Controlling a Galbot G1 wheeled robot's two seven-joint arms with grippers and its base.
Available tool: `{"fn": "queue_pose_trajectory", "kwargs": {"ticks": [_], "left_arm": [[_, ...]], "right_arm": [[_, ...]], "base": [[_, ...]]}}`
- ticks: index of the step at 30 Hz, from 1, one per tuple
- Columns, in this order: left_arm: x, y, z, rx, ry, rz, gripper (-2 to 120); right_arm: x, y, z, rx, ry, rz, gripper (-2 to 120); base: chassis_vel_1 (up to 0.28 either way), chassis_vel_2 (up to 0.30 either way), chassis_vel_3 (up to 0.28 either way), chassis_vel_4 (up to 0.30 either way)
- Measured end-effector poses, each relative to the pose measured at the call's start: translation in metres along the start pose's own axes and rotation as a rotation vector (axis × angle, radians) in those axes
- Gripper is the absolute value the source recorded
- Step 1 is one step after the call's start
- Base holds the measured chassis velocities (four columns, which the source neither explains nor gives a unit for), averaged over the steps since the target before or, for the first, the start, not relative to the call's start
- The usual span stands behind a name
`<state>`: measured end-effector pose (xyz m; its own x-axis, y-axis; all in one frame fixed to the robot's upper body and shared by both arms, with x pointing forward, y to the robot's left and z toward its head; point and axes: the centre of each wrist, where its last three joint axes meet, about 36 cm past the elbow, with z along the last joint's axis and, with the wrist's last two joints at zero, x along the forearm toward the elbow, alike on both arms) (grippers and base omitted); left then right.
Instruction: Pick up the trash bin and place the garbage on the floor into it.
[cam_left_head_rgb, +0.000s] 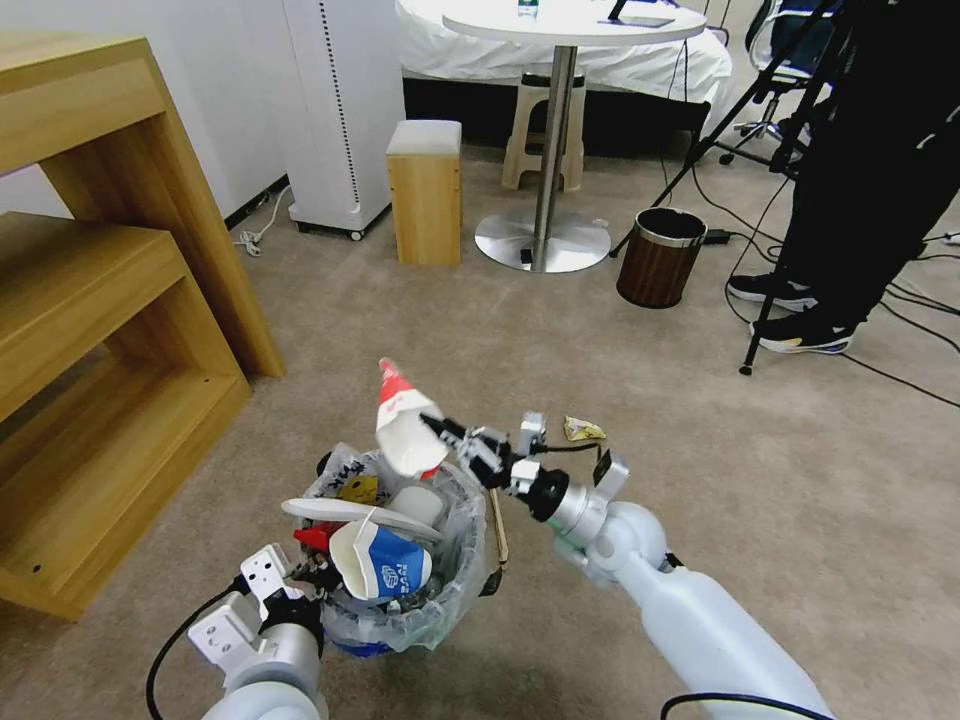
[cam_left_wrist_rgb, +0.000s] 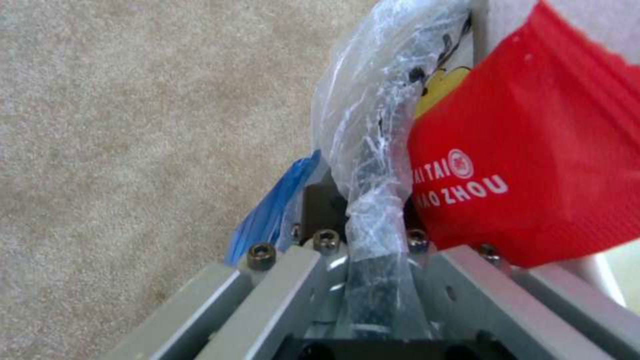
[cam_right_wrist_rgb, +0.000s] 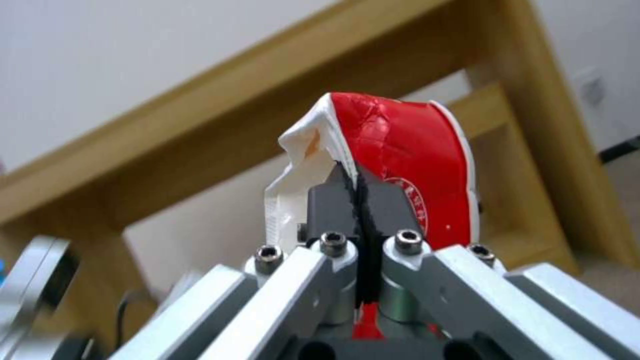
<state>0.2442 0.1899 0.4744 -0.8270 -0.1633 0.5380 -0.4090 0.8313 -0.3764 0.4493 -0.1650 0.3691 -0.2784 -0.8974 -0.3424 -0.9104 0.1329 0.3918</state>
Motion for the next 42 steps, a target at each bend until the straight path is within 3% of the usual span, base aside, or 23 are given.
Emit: {"fn": "queue_pose_trajectory", "kwargs": {"ticks": [9, 18, 20, 24, 25, 27, 28, 29, 31, 32, 34, 37, 42], "left_arm": [[0.005, -0.001, -0.001, -0.003, -0.004, 0.000, 0], [0.008, 0.000, -0.002, -0.007, -0.009, -0.005, 0], [0.008, 0.001, -0.002, -0.008, -0.012, -0.007, 0], [0.007, 0.003, -0.004, -0.009, -0.022, -0.012, 0], [0.006, 0.003, -0.005, -0.009, -0.028, -0.013, 0], [0.005, 0.003, -0.005, -0.013, -0.037, -0.011, 0], [0.005, 0.003, -0.005, -0.013, -0.037, -0.011, 0], [0.005, 0.003, -0.005, -0.013, -0.039, -0.009, 0], [0.006, 0.003, -0.007, -0.016, -0.044, -0.005, 0], [0.006, 0.003, -0.007, -0.016, -0.044, -0.005, 0], [0.006, 0.003, -0.009, -0.014, -0.049, 0.000, 0], [0.006, 0.003, -0.011, -0.016, -0.055, 0.003, 0], [0.004, 0.006, -0.016, -0.028, -0.066, 0.007, 0]], "right_arm": [[0.029, -0.002, -0.006, 0.056, 0.180, 0.023, 3], [0.043, 0.003, -0.032, 0.169, 0.290, 0.105, 37], [0.045, 0.005, -0.040, 0.189, 0.282, 0.121, 44], [0.044, 0.013, -0.061, 0.212, 0.116, 0.156, 58], [0.040, 0.020, -0.074, 0.227, -0.012, 0.223, 64], [0.041, 0.026, -0.088, 0.278, -0.142, 0.367, 72], [0.041, 0.026, -0.088, 0.278, -0.142, 0.367, 72], [0.044, 0.028, -0.091, 0.313, -0.188, 0.441, 76], [0.073, 0.036, -0.088, 0.431, -0.286, 0.712, 87], [0.073, 0.036, -0.088, 0.431, -0.286, 0.712, 87], [0.101, 0.047, -0.080, 0.482, -0.282, 0.859, 95], [0.130, 0.058, -0.077, 0.545, -0.281, 0.960, 100], [0.176, 0.079, -0.082, 0.631, -0.289, 1.100, 100]], "base": [[0.000, 0.000, 0.000, 0.000], [0.000, 0.000, 0.000, 0.000], [0.000, 0.000, 0.000, 0.000], [0.000, 0.000, 0.000, 0.000], [0.000, 0.000, 0.000, 0.000], [0.000, 0.000, 0.000, 0.000], [0.000, 0.000, 0.000, 0.000], [0.000, 0.000, 0.000, 0.000], [0.000, 0.000, 0.000, 0.000], [0.000, 0.000, 0.000, 0.000], [0.000, 0.000, 0.000, 0.000], [0.000, 0.000, 0.000, 0.000], [0.000, 0.000, 0.000, 0.000]]}}
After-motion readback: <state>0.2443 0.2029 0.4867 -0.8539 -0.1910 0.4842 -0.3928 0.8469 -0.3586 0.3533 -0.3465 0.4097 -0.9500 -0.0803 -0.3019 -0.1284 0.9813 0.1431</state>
